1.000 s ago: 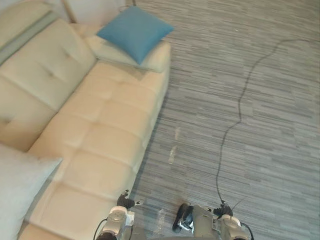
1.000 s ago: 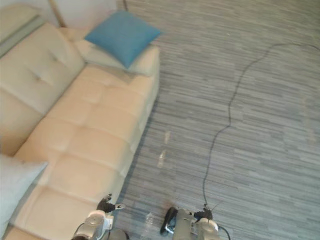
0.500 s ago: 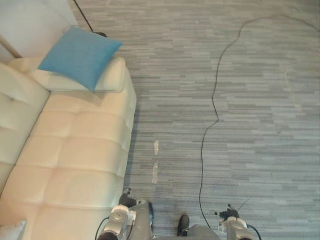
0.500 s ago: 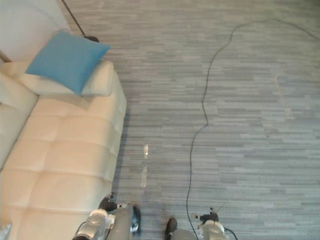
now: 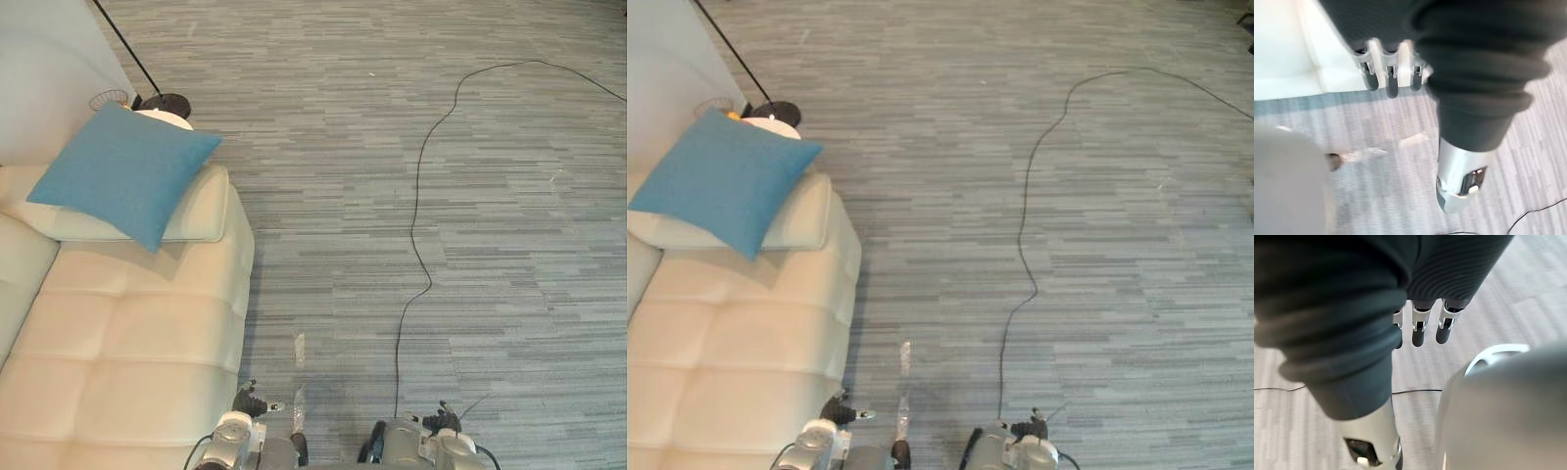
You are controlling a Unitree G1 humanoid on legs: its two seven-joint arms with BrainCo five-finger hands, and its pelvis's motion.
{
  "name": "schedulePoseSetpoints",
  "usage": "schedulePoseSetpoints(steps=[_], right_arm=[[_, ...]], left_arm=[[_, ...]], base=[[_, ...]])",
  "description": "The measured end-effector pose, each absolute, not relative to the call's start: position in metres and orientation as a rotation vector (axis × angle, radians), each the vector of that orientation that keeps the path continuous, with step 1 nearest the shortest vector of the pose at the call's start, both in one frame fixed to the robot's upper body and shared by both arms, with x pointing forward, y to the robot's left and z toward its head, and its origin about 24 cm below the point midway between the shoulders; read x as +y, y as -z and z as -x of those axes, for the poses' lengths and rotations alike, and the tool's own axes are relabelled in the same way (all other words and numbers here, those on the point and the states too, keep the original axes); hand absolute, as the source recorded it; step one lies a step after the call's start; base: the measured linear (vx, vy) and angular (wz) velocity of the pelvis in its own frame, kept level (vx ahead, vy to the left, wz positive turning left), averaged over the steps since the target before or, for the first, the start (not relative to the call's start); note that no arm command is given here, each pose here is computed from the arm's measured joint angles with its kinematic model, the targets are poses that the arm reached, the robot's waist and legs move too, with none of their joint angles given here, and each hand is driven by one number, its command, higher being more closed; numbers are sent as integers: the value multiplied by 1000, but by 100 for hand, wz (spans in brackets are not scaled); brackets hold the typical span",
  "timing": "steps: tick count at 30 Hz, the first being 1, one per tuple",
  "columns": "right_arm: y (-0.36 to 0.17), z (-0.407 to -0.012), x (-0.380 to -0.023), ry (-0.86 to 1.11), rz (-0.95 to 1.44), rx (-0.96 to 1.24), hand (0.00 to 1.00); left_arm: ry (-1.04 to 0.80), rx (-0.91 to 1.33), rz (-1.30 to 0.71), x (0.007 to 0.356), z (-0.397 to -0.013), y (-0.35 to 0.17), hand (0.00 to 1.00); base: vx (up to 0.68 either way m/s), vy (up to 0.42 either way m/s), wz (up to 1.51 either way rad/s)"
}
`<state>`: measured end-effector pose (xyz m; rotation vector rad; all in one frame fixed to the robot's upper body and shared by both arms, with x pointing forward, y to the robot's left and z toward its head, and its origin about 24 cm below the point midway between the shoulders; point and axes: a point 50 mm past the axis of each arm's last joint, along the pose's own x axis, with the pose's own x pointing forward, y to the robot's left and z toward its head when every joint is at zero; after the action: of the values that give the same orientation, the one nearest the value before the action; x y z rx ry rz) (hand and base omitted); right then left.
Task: Pick up cushions and gather them together orderly.
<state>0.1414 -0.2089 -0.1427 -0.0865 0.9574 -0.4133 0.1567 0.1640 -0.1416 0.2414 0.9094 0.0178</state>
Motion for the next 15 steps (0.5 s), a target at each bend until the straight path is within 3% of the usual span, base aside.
schedulePoseSetpoints(steps=[9,15], right_arm=[[143,-141,-210,383,150,971,0],[144,-139,-206,385,136,983,0]], left_arm=[[-75,929,-157,160,-149,145,0],[-101,887,-150,166,-157,140,0]], base=[[424,-278,15],[373,-75,20]])
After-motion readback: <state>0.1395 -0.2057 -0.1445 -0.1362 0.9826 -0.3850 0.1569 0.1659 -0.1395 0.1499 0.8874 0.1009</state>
